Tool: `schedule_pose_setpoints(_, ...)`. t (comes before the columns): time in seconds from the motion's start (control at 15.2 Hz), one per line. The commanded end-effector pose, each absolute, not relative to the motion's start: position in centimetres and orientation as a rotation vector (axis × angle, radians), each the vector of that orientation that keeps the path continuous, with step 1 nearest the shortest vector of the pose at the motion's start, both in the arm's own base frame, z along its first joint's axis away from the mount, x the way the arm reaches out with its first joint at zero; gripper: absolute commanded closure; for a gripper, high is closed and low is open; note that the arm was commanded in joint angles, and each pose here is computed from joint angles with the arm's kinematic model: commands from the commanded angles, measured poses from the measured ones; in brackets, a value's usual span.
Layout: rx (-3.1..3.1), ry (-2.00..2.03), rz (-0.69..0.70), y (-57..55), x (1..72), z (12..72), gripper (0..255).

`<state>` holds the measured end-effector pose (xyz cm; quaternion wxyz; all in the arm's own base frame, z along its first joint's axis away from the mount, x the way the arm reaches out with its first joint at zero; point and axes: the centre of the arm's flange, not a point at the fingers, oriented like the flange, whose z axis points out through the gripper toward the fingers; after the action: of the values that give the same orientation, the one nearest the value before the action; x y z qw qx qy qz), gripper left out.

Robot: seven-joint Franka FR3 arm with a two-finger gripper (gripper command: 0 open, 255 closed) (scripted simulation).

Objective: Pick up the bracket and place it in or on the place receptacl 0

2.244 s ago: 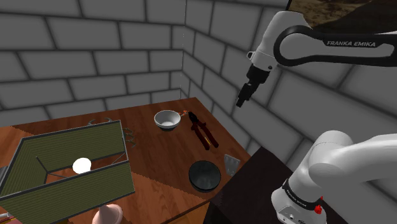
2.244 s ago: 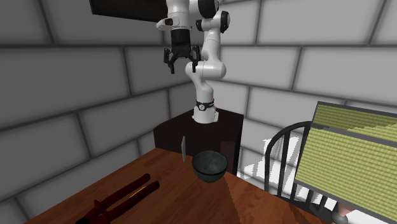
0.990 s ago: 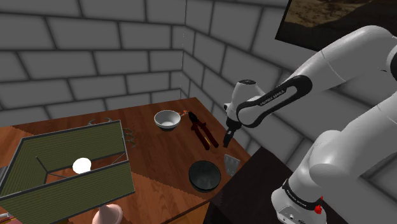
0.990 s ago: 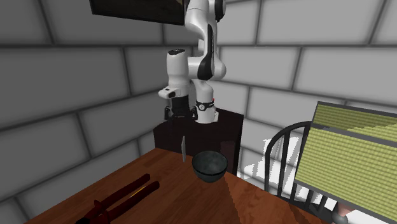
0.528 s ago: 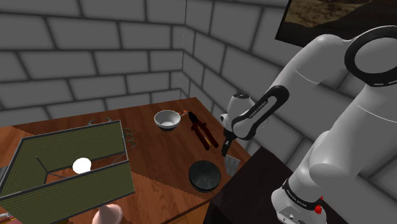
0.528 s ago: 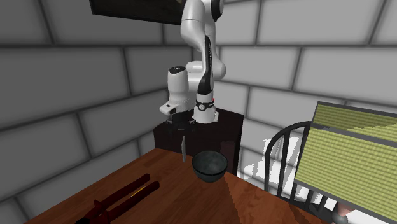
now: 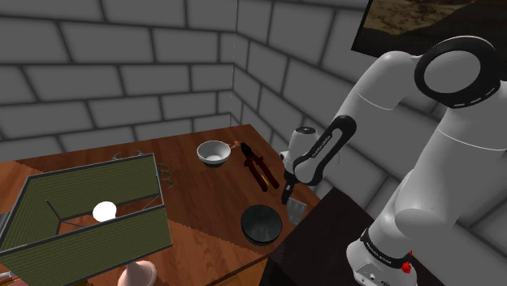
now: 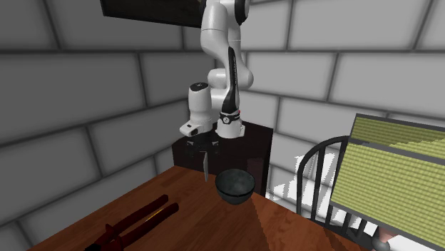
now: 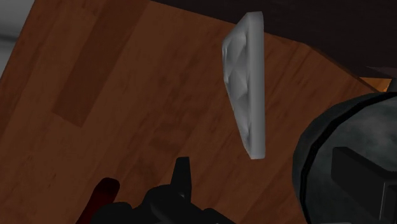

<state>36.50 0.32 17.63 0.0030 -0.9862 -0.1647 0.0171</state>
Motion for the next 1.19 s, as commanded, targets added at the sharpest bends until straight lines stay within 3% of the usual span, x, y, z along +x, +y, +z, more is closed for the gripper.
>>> schedule_pose_setpoints(0.0, -3.092, -0.516, 0.053, 0.3, 36.5, 17.6, 0)
schedule_pose_setpoints(0.2, -3.092, -0.516, 0.053, 0.3, 36.5, 17.6, 0)
schedule_pose_setpoints(0.26, -3.092, -0.516, 0.053, 0.3, 36.5, 17.6, 255)
schedule_pose_setpoints(1.12, -3.092, -0.516, 0.053, 0.3, 36.5, 19.7, 255)
